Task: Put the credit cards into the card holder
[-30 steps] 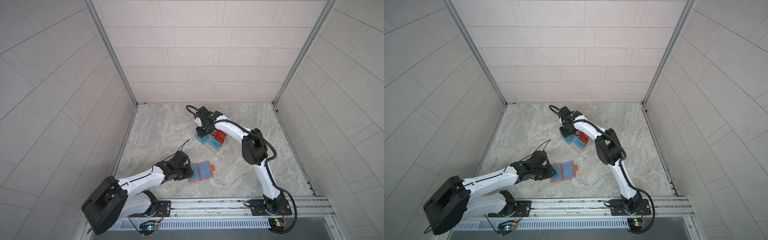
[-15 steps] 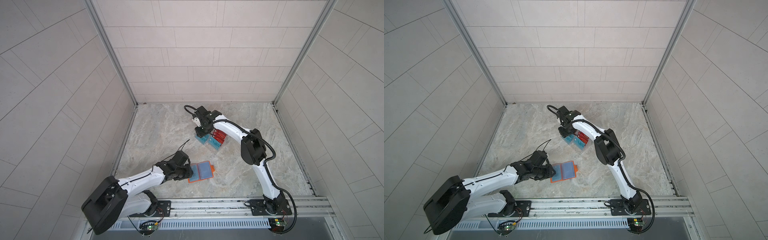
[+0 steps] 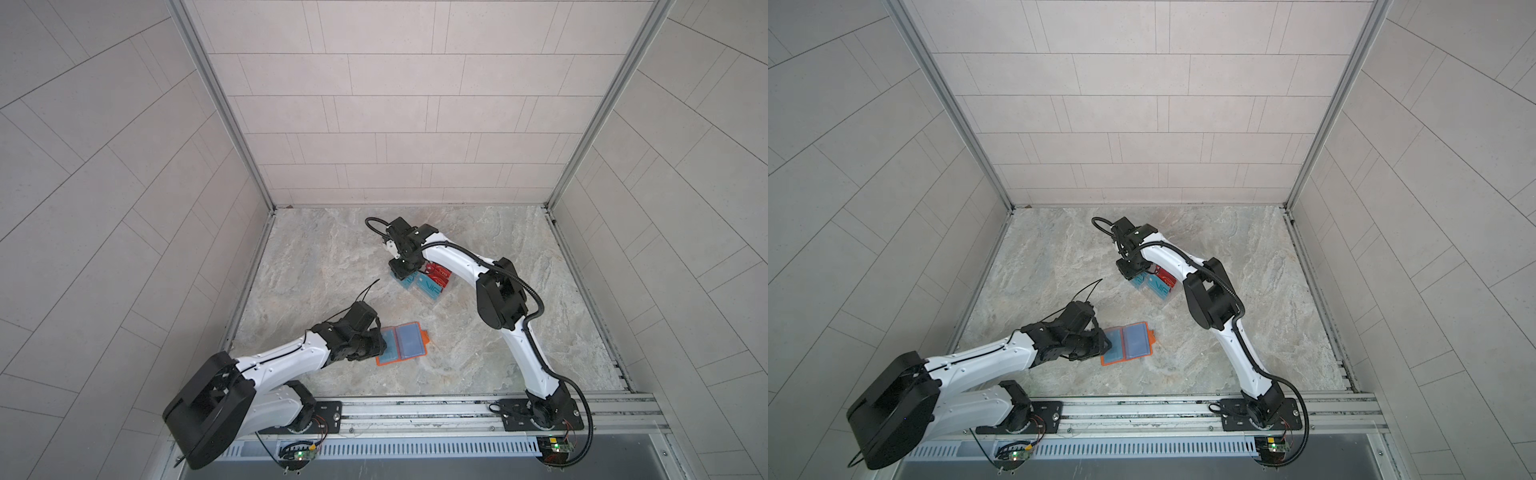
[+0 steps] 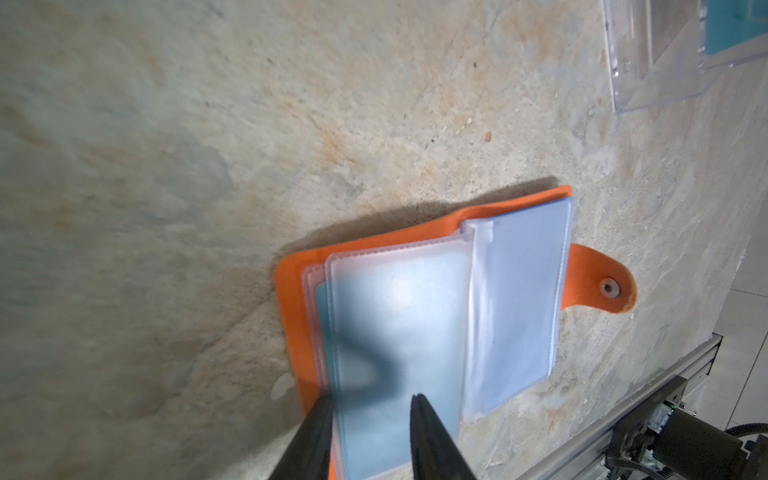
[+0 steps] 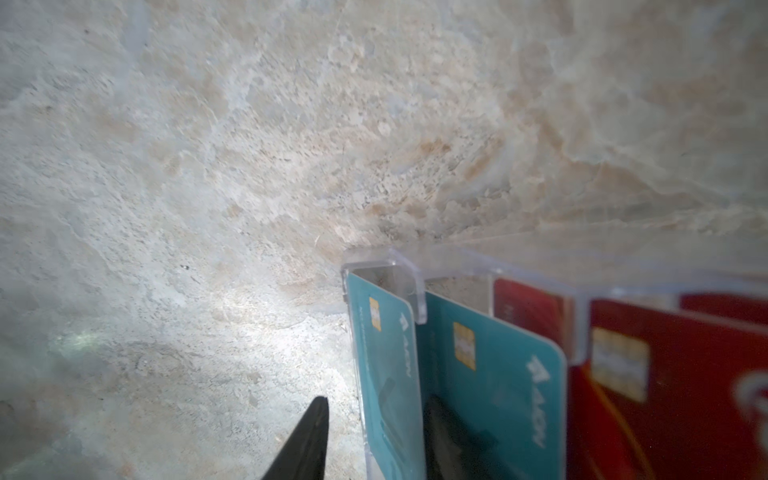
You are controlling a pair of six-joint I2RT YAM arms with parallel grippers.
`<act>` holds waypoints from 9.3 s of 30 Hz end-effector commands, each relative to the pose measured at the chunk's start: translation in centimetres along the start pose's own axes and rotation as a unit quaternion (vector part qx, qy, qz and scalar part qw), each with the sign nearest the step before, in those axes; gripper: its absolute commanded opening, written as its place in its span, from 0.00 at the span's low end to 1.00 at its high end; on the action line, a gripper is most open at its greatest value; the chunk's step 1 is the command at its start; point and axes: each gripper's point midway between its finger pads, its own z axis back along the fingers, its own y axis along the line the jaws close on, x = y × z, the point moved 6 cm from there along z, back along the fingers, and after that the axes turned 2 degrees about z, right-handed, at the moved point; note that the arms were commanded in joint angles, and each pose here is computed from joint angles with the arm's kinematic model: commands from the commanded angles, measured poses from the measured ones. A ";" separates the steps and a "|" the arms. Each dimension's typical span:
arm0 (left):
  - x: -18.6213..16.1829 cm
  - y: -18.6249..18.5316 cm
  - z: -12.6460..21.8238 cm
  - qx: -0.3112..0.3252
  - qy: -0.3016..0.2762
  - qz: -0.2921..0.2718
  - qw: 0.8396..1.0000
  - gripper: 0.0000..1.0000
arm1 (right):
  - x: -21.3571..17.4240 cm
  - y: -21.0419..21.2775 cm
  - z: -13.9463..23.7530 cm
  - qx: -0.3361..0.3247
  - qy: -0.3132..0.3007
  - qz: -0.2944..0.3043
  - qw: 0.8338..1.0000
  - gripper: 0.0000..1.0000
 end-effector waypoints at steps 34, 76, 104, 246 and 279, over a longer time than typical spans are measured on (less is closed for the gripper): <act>0.0 -0.1 -0.1 0.007 0.006 -0.008 1.000 0.36 | 1.1 1.1 1.6 0.062 -0.012 0.065 0.996 0.00; 0.3 0.2 1.0 0.029 -0.016 -0.011 0.999 0.36 | -6.3 3.7 10.9 0.337 -0.095 -0.129 0.928 0.00; -0.2 1.3 0.2 0.050 -0.001 -0.007 0.999 0.24 | -17.7 8.0 4.4 0.368 0.014 -0.190 0.910 0.00; -0.4 2.2 0.4 0.057 -0.008 -0.004 0.998 0.08 | -17.0 9.1 -0.4 0.371 0.010 -0.175 0.912 0.00; -0.7 2.6 -0.1 0.064 0.003 -0.003 0.998 0.01 | -18.4 8.1 -2.3 0.303 -0.040 -0.289 0.907 0.00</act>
